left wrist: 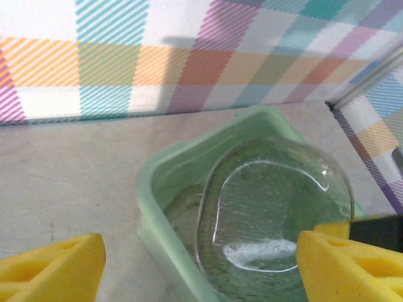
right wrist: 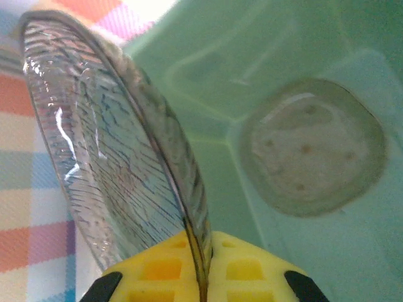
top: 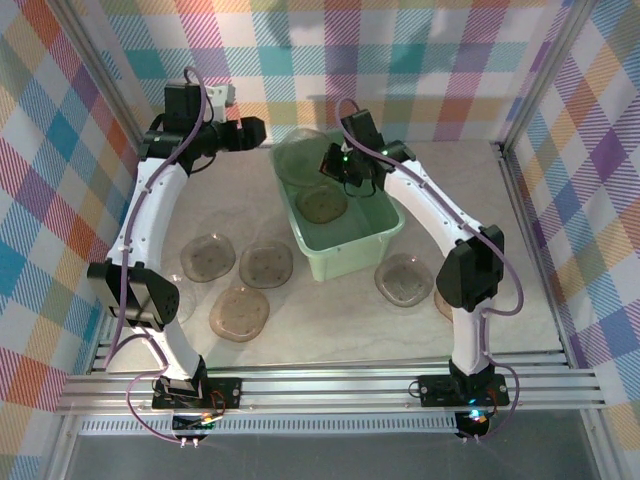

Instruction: Place the plates into the plastic bin on the countertop

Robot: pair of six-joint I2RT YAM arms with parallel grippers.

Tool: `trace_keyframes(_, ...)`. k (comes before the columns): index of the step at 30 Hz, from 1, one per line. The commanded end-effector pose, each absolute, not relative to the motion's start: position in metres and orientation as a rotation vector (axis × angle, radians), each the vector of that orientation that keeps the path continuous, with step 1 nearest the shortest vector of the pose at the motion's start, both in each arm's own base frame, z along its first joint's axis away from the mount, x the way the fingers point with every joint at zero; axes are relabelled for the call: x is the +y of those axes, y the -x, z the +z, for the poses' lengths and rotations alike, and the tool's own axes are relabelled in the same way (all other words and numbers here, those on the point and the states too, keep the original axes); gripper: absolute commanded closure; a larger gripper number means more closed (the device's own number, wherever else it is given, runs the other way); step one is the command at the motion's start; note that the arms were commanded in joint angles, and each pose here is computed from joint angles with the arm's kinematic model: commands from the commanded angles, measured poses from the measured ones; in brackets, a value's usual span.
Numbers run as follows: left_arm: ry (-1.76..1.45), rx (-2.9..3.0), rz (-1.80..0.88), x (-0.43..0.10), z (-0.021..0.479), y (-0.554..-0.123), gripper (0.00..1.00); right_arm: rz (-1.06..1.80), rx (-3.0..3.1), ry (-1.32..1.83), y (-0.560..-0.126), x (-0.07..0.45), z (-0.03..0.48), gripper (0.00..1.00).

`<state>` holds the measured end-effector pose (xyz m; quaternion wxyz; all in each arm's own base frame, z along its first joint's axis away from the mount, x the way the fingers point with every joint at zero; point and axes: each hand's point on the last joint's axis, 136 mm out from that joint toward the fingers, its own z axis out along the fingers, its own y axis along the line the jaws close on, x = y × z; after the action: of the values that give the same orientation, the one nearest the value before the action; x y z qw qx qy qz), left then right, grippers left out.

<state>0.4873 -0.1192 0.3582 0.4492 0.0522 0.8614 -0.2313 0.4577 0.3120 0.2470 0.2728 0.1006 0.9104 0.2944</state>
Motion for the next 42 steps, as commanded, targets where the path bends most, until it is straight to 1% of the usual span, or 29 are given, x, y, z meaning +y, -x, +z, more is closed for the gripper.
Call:
trace_keyframes(1, -0.036, 2.123, -0.532, -0.099, 0.349, -0.503, 0.21, 0.812, 2.368, -0.599, -0.455, 0.297, 0.259, 1.00)
trace_keyframes(5, 0.049, 2.141, -0.551, -0.081, 0.332, -0.513, 0.21, 0.713, 2.369, -0.868, -0.443, 0.280, 0.232, 1.00)
trace_keyframes(10, 0.080, 2.164, -0.574, -0.075, 0.316, -0.518, 0.21, 0.577, 2.335, -1.096, -0.435, 0.257, 0.216, 1.00)
trace_keyframes(13, 0.085, 2.174, -0.577, -0.073, 0.310, -0.519, 0.21, 0.525, 2.322, -1.181, -0.433, 0.252, 0.210, 1.00)
trace_keyframes(21, 0.098, 2.201, -0.579, -0.065, 0.293, -0.521, 0.21, 0.530, 2.336, -1.321, -0.439, 0.267, 0.181, 1.00)
trace_keyframes(27, 0.150, 2.199, -0.597, -0.051, 0.287, -0.522, 0.21, 0.496, 2.378, -1.360, -0.442, 0.286, 0.165, 1.00)
trace_keyframes(36, 0.202, 2.242, -0.601, -0.040, 0.268, -0.516, 0.21, 0.432, 2.384, -1.467, -0.441, 0.296, 0.136, 1.00)
trace_keyframes(42, 0.216, 2.269, -0.611, -0.038, 0.258, -0.516, 0.21, 0.414, 2.338, -1.502, -0.448, 0.301, 0.121, 1.00)
